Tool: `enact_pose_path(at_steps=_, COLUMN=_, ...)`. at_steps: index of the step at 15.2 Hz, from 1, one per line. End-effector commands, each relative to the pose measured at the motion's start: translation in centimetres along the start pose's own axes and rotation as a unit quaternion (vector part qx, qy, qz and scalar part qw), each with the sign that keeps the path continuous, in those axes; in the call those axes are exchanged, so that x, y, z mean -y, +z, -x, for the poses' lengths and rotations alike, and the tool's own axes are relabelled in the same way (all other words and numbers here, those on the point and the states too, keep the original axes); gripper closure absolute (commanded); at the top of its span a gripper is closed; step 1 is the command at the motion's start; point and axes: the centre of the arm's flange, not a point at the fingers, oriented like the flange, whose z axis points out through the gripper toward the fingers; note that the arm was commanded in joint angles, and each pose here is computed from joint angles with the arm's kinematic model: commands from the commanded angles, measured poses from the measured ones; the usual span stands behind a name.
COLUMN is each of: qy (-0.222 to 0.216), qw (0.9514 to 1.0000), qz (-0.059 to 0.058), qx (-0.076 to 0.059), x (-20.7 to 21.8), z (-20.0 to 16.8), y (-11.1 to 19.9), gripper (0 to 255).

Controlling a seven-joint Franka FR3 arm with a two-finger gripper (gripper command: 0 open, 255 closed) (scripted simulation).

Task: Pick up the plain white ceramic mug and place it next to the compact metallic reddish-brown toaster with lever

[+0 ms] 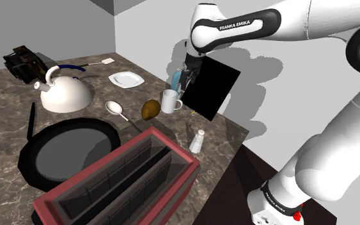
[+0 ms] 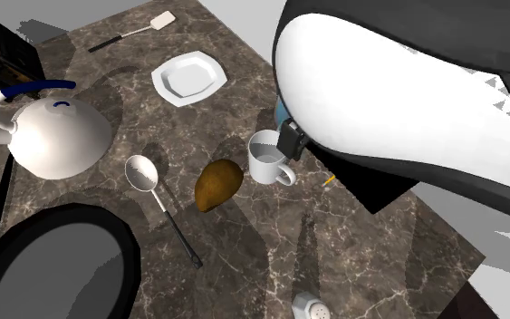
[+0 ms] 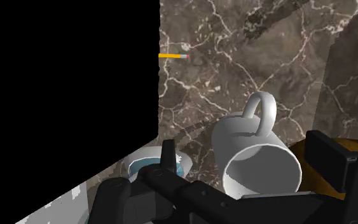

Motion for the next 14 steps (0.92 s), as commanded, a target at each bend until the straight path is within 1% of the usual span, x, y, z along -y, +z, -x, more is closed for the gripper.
enact_pose_path(at_steps=1, qy=-0.009, qw=0.9999, qz=-0.006, qx=0.005, x=-0.2, z=-2.4, y=1.5, gripper=0)
enact_pose_path(at_steps=5, qy=-0.025, qw=0.9994, qz=-0.017, qx=0.014, x=-0.5, z=-6.9, y=4.7, gripper=0)
enact_pose_path(at_steps=6, qy=-0.027, qw=0.9994, qz=-0.018, qx=0.015, x=-0.5, z=-7.3, y=5.0, gripper=0)
enact_pose_path(at_steps=13, qy=-0.027, qw=0.9994, qz=-0.018, qx=0.015, x=-0.3, z=-7.2, y=9.0, gripper=0)
enact_pose_path(at_steps=14, qy=-0.027, qw=0.9994, qz=-0.018, qx=0.015, x=-0.3, z=-7.2, y=9.0, gripper=0)
